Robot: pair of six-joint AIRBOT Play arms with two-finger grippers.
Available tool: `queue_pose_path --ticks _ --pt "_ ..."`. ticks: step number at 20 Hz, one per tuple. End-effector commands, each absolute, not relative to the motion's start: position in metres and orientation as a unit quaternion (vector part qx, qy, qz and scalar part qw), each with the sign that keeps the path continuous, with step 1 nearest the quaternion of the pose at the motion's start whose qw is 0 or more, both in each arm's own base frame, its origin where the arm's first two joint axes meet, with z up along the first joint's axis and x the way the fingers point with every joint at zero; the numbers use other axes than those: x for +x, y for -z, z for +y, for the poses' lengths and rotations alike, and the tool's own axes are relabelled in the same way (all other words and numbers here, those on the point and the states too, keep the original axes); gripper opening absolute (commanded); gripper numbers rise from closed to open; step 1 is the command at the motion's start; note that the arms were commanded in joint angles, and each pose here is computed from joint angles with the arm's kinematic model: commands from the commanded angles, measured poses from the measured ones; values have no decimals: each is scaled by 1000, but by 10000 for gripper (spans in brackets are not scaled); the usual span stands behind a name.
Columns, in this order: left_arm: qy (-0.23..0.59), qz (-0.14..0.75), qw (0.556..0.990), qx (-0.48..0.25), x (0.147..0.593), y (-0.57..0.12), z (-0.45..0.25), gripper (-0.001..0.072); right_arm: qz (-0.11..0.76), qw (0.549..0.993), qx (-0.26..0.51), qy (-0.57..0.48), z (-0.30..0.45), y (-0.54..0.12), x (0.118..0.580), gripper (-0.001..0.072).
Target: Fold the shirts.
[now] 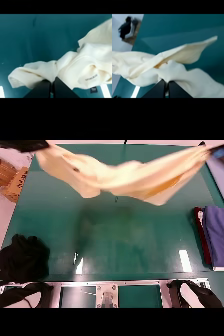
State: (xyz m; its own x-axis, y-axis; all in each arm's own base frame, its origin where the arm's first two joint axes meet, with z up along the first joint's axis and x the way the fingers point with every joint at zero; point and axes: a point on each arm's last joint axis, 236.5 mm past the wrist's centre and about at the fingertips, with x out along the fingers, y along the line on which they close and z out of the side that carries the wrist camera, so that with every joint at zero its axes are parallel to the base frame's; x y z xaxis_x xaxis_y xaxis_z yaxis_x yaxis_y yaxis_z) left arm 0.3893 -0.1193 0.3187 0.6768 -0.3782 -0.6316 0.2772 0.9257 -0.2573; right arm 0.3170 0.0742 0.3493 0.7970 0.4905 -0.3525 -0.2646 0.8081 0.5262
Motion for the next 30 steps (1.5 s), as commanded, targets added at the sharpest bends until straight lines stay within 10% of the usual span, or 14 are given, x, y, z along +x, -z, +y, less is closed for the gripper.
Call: queue_pose_path --ticks 1,7,13,23,30 --pt "123 275 948 -107 326 -389 -86 24 123 961 171 -178 74 -436 253 16" --pt "109 171 973 -106 263 -448 -65 25 101 965 156 -183 93 -448 211 16" --pt "121 183 968 -120 296 -426 -76 25 211 935 213 -188 89 -376 234 16" --pt "165 510 807 -248 424 -43 -165 25 406 807 416 -106 38 -43 342 16" --pt "157 576 767 -233 427 32 -167 25 492 749 431 -103 27 45 369 17"
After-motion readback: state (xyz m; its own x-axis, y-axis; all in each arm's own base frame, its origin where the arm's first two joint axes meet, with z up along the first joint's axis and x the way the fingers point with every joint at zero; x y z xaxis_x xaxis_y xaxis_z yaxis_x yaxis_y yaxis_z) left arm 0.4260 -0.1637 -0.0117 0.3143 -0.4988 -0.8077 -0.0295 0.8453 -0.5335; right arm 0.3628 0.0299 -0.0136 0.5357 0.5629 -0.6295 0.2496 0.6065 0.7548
